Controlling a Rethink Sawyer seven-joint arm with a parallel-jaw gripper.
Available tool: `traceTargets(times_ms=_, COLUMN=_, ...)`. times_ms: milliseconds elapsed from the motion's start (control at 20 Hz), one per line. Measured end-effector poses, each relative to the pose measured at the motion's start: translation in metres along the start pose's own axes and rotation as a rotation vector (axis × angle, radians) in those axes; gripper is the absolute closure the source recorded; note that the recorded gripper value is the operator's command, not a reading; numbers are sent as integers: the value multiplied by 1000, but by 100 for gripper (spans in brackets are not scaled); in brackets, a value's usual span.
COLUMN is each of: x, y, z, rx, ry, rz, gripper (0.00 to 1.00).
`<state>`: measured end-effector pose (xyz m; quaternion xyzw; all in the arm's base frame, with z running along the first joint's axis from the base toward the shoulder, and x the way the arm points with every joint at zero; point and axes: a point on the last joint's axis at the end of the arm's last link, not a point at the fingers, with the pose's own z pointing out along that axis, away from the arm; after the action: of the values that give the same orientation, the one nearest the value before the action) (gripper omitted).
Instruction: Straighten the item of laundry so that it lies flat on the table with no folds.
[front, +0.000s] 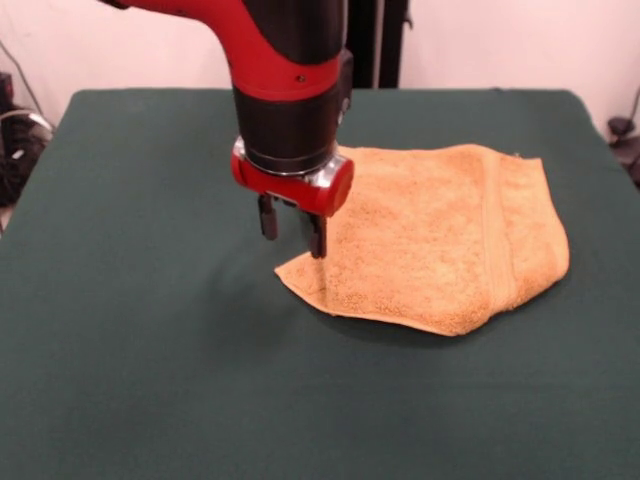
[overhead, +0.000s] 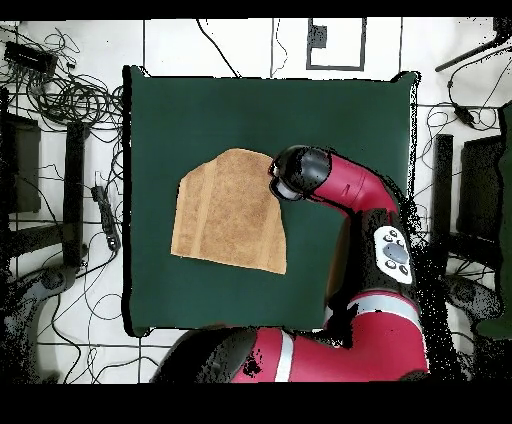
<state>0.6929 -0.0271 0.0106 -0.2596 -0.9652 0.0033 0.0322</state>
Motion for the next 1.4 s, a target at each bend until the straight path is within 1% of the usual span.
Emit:
traceTargets(times_ms=300, x=5, y=8, z=2, rx=4, ry=3, rz=-3, gripper=0)
traceTargets(times_ms=500, x=4, y=6, z=1, rx=4, ry=3, rz=9, gripper=0)
traceTargets(times_ms=700, x=3, y=-1, z=8, rx=11, ry=3, rz=24, gripper=0)
traceTargets(times_ms=900, x=3, y=-7, z=20, rx=12, ry=4, rz=36, gripper=0)
traceTargets(times_ms=1400, x=7, y=-11, z=42, rx=15, ry=9, rz=46, gripper=0)
